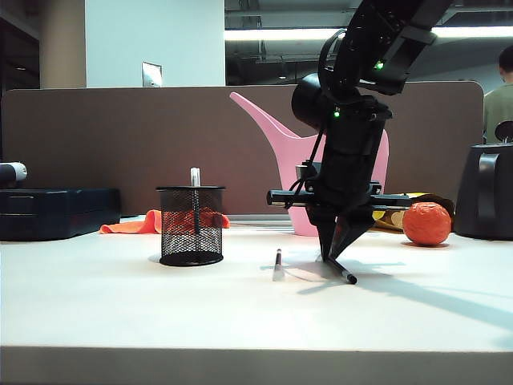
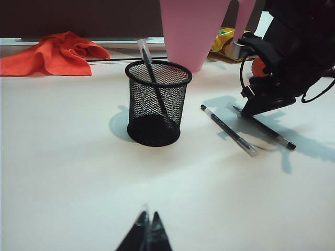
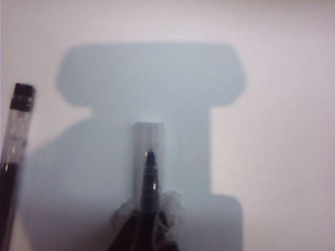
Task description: Pick up a few water-based pens and put them in the pen basket.
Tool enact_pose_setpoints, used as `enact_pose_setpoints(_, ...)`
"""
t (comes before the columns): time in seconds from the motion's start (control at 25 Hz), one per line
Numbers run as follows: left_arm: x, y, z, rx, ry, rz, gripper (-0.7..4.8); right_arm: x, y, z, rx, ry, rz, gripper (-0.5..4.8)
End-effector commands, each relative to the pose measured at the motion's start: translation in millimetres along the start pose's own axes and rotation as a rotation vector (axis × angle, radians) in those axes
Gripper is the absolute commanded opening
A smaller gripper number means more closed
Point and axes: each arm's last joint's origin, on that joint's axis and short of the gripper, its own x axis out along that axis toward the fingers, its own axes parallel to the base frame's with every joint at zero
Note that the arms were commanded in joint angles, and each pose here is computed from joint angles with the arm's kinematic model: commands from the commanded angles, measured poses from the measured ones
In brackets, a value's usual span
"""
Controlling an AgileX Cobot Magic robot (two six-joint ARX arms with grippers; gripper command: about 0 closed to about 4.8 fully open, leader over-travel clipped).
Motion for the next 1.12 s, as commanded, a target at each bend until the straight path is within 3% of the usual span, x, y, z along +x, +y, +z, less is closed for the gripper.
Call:
enact_pose_setpoints(0.04,0,-0.1,2,0.006,-0.010,-0.003,-0.04,7,-1,-14,-0.059,0.113,0.037,-0.09)
enact_pose_setpoints(0.2,0,-0.1,2,0.006,-0.010,-0.003,-0.04,-17,3,-2,-0.089,0.041,0.163,-0.08)
enact_pose_setpoints(0.44,0,-0.1,2,0.006,-0.010,-0.003,-0.04,-67,6,23,-0.095,-0.205,0.255,-0.08)
enact_pose_setpoints(0.64,0,-0.1,2,0.006,-0.010,-0.003,-0.04,-99,19,48,-0.164,-0.476,0.566,-0.09)
enact_pose_setpoints(0.96,0,-0.1,2,0.007,-0.010,-0.003,-0.04,-117,34,72,-0.256,-0.863,0.803,-0.08)
enact_pose_setpoints(1.12,0,-0.2,2,0.006,-0.010,-0.004,-0.04,-99,41,73,-0.293,-0.917,0.871,-0.08)
